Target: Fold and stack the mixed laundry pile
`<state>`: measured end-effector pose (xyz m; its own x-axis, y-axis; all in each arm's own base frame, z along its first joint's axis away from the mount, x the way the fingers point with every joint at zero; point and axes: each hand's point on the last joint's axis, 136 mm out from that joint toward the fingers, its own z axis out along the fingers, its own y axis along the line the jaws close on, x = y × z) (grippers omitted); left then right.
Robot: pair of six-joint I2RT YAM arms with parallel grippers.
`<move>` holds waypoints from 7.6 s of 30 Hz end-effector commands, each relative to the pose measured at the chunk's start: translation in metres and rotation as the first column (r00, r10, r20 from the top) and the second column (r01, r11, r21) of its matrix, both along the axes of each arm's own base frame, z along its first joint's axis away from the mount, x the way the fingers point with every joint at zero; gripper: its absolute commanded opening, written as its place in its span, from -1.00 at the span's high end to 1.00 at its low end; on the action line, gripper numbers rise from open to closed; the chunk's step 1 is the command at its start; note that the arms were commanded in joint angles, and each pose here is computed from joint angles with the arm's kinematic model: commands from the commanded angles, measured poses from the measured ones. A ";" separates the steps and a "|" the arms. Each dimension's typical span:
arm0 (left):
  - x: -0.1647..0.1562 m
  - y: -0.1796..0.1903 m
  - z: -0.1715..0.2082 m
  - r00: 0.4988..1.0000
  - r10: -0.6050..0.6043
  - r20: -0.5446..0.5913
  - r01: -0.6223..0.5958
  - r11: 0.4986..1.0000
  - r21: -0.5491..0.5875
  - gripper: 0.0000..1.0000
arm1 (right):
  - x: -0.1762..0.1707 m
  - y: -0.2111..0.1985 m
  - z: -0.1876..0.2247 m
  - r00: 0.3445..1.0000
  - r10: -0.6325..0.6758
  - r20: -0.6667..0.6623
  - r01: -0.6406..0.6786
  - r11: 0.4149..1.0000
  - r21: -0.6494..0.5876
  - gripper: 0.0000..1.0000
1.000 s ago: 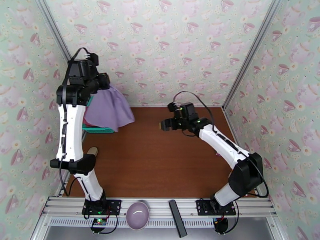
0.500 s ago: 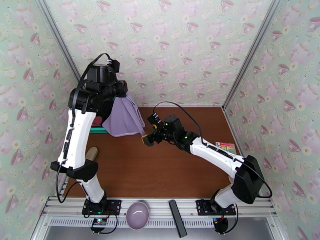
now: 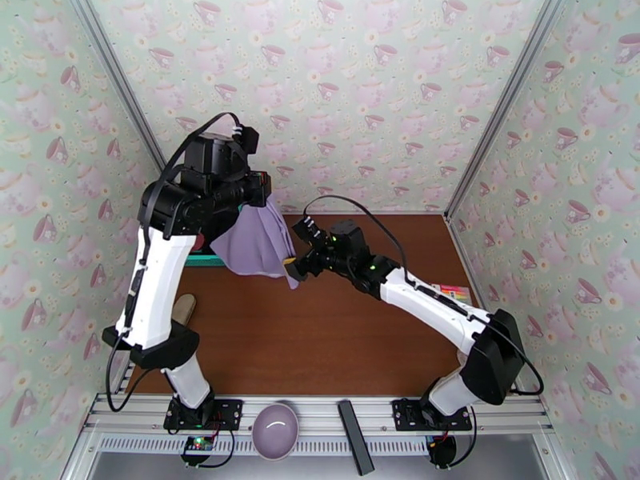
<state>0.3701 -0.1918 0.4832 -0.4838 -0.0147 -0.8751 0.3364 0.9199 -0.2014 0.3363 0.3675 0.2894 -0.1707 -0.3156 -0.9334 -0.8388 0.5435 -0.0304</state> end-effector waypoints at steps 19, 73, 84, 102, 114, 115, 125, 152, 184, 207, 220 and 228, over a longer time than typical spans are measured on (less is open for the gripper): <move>-0.033 -0.006 0.007 1.000 -0.013 -0.004 0.013 1.000 0.003 1.00 | -0.013 0.002 0.077 0.996 0.064 0.059 -0.070 0.991 0.112 -0.56; -0.050 0.005 0.017 1.000 0.011 0.010 -0.011 1.000 -0.013 1.00 | -0.015 -0.002 0.024 0.988 0.155 -0.026 -0.157 0.986 -0.059 1.00; -0.068 0.023 0.021 0.999 0.038 0.014 -0.038 0.999 0.002 1.00 | -0.132 -0.064 0.135 0.934 0.328 0.141 -0.333 0.943 0.015 1.00; -0.087 0.159 0.012 0.847 0.527 0.065 -0.530 0.828 0.186 1.00 | -0.207 0.014 0.098 0.815 0.552 -0.176 -0.577 0.801 -0.160 1.00; -0.071 0.172 0.029 0.841 0.527 0.124 -0.542 0.817 0.198 1.00 | -0.222 0.030 0.161 0.805 0.582 -0.115 -0.569 0.813 0.128 1.00; -0.061 0.164 0.021 0.855 0.507 0.105 -0.518 0.830 0.209 1.00 | -0.216 0.031 0.151 0.825 0.550 -0.130 -0.539 0.835 0.112 1.00; 0.083 0.019 -0.179 0.922 0.217 -0.321 -0.106 0.937 0.332 1.00 | -0.093 -0.027 -0.051 0.917 -0.146 -0.371 0.055 0.968 -0.246 1.00; 0.191 -0.126 -0.285 0.989 0.006 -0.146 0.040 0.950 0.311 -1.00 | 0.025 -0.244 -0.214 0.357 -0.893 -0.273 0.647 0.448 -0.617 -0.04; -0.010 0.008 -0.364 0.856 0.323 -0.403 -0.208 0.930 0.304 -0.44 | 0.164 -0.128 -0.212 0.707 -0.707 0.009 0.549 0.540 -0.638 -0.68; -0.025 -0.005 -0.407 0.810 0.306 -0.501 -0.192 0.944 0.268 -0.33 | 0.268 -0.204 -0.191 0.358 -0.900 -0.251 0.827 0.430 -0.363 -0.63; 0.020 0.011 -0.430 0.768 0.427 -0.477 -0.189 0.863 0.468 -0.15 | 0.163 -0.199 -0.196 0.480 -0.780 -0.401 0.684 0.619 -0.386 -0.40; 0.029 0.023 -0.449 0.757 0.448 -0.476 -0.180 0.843 0.506 -0.09 | 0.114 -0.190 -0.207 0.487 -0.748 -0.451 0.637 0.658 -0.401 -0.31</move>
<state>0.3908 -0.1724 0.0384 -0.9134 0.0071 -0.4070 -0.0499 0.9904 0.1292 0.4615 0.1633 0.0794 -0.8439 0.0003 -0.5365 -0.0570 0.9943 0.0902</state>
